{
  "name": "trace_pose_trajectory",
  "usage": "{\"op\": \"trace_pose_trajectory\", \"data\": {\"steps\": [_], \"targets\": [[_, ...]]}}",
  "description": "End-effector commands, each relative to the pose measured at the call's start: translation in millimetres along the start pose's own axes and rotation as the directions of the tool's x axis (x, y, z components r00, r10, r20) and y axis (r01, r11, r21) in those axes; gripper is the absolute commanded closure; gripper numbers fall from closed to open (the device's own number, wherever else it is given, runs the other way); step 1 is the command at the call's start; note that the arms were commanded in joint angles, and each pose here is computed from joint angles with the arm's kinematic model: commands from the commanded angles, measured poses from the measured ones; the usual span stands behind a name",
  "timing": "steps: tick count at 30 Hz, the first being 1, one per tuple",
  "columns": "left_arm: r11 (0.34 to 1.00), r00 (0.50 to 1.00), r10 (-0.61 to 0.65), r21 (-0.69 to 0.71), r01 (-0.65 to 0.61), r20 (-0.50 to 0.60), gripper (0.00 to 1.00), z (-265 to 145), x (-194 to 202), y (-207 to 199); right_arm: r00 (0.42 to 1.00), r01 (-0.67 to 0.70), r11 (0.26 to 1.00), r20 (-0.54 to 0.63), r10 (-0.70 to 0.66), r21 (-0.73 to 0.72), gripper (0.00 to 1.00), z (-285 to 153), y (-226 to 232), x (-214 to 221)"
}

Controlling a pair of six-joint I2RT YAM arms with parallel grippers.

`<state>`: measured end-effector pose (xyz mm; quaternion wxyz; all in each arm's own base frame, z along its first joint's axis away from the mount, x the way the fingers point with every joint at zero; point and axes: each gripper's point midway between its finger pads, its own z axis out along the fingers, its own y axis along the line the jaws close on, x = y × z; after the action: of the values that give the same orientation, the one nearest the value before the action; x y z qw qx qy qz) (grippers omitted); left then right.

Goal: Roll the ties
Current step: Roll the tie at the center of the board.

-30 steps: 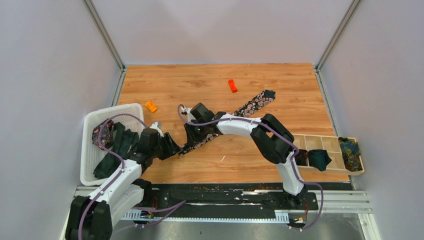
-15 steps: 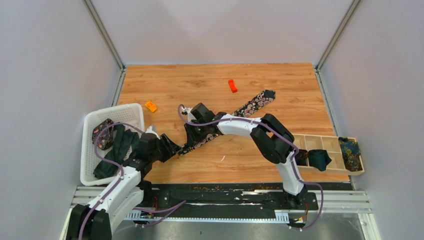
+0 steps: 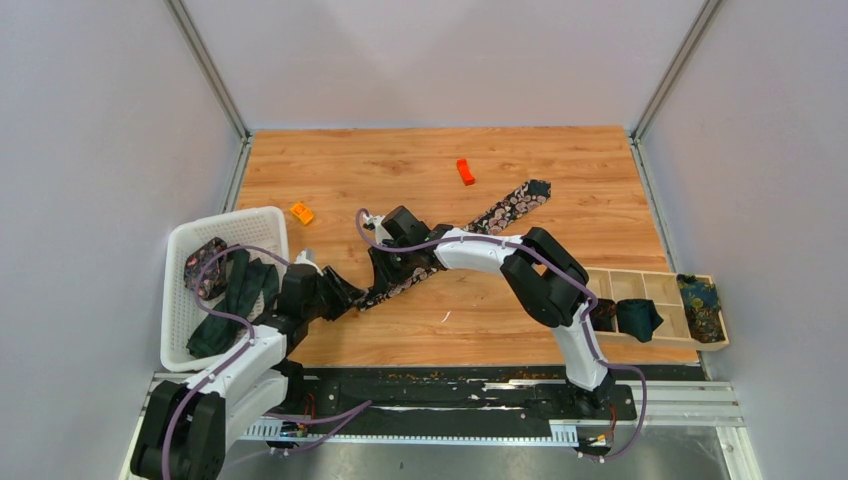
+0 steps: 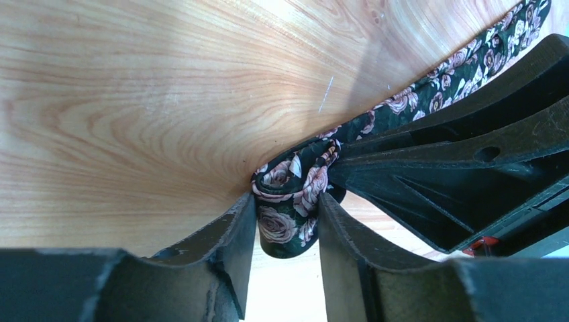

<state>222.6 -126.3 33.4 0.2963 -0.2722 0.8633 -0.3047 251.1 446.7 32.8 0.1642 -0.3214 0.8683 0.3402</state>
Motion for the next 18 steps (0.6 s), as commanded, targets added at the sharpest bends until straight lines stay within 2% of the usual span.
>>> {"op": "trace_pose_trajectory", "data": {"steps": [1, 10, 14, 18], "targets": [[0.999, 0.999, -0.045, -0.015, 0.046, 0.011, 0.58, 4.7, 2.1, 8.1, 1.000, 0.013, 1.000, -0.005, -0.013, 0.005, 0.82, 4.1, -5.4, 4.9], [0.999, 1.000, -0.013, -0.032, 0.013, 0.006, 0.92, 3.7, 2.1, 10.9, 0.999, 0.031, 1.000, 0.033, -0.031, -0.003, 0.80, -13.6, 8.6, -15.9], [0.998, 1.000, 0.007, -0.068, -0.007, -0.004, 0.99, -3.1, 2.1, 13.6, 0.996, 0.053, 0.998, 0.078, -0.051, -0.019, 0.74, -32.6, 26.0, -39.3], [0.994, 0.999, 0.041, -0.099, -0.041, 0.007, 1.00, -14.0, -3.6, 12.8, 0.993, 0.060, 0.997, 0.105, -0.056, -0.041, 0.72, -46.0, 41.2, -48.7]]}}
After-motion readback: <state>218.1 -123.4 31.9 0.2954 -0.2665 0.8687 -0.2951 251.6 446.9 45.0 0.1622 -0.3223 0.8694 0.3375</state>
